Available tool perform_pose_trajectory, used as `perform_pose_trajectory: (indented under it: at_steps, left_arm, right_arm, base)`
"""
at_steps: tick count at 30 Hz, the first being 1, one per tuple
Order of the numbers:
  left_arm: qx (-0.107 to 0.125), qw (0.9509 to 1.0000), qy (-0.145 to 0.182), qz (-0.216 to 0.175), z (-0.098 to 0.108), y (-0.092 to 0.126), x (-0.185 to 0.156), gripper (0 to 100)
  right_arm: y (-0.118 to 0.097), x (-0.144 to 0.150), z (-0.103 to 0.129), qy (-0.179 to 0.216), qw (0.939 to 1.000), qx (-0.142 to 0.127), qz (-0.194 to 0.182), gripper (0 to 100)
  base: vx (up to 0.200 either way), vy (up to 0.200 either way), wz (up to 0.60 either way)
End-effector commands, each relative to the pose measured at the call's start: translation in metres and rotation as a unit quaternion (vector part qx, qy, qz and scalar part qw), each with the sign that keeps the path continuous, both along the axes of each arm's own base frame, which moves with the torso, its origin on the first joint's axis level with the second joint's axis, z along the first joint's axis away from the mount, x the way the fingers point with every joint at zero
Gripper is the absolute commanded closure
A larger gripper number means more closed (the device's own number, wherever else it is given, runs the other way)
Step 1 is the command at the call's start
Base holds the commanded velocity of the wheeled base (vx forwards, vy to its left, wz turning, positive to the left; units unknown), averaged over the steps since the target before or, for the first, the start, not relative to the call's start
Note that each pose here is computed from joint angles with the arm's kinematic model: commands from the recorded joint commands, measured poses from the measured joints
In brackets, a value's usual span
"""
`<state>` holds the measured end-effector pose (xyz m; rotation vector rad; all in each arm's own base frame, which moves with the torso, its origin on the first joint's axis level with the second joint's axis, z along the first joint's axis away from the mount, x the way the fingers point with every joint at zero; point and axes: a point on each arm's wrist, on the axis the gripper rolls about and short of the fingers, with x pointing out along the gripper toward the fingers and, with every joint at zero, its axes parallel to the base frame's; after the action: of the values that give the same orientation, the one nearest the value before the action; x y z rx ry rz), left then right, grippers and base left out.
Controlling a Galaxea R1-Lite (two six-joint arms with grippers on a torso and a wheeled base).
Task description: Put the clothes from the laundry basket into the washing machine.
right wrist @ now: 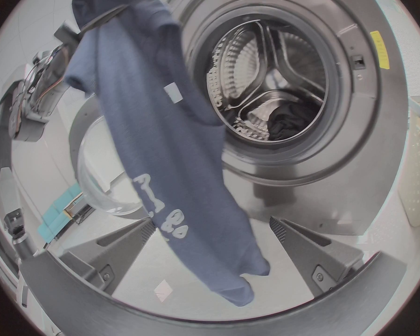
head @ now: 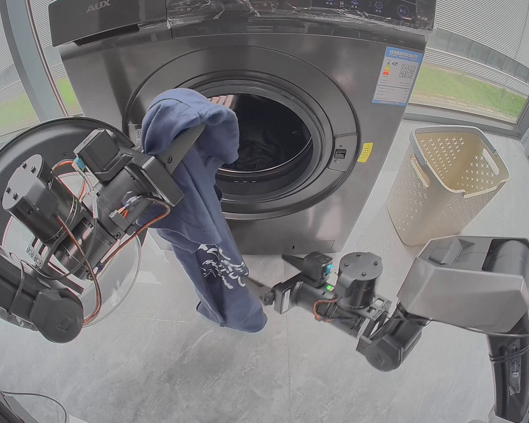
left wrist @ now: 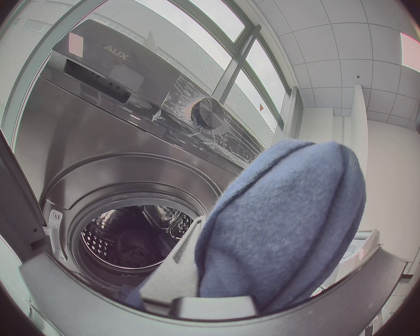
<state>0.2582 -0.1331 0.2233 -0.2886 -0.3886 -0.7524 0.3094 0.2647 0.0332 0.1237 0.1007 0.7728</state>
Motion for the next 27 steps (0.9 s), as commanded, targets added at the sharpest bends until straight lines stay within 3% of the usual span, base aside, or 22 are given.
perform_pose_trajectory:
  at_steps: [1, 2, 7, 18, 22, 27]
  left_arm:
    - [0.003, 1.0, 0.0, -0.002, -0.001, -0.001, -0.002, 100]
    - [0.006, 1.0, 0.0, -0.003, -0.002, -0.001, -0.002, 100]
    - [0.007, 1.0, 0.001, -0.003, -0.003, -0.001, -0.002, 100]
    - [0.006, 1.0, -0.001, -0.003, -0.001, -0.001, -0.002, 100]
    - [0.003, 0.9999, -0.005, -0.011, 0.001, -0.004, -0.005, 100]
    - [0.001, 0.9999, -0.005, -0.014, 0.002, -0.005, -0.006, 100]
  right_arm:
    - [-0.017, 0.016, 0.016, -0.016, 0.9995, 0.011, -0.024, 0]
    - [-0.025, 0.032, 0.021, -0.018, 0.9991, 0.012, -0.037, 0]
    - [-0.03, 0.052, 0.032, -0.028, 0.9985, 0.019, -0.044, 0]
    - [-0.068, 0.065, 0.042, -0.025, 0.9965, 0.002, -0.08, 0]
    - [-0.05, 0.071, 0.038, -0.02, 0.9962, -0.003, -0.085, 0]
    - [-0.008, 0.078, 0.017, -0.011, 0.9977, -0.009, -0.066, 0]
  base:
    - [0.0, 0.0, 0.0]
    - [0.0, 0.0, 0.0]
    - [0.0, 0.0, 0.0]
    - [0.0, 0.0, 0.0]
    - [0.0, 0.0, 0.0]
    - [0.0, 0.0, 0.0]
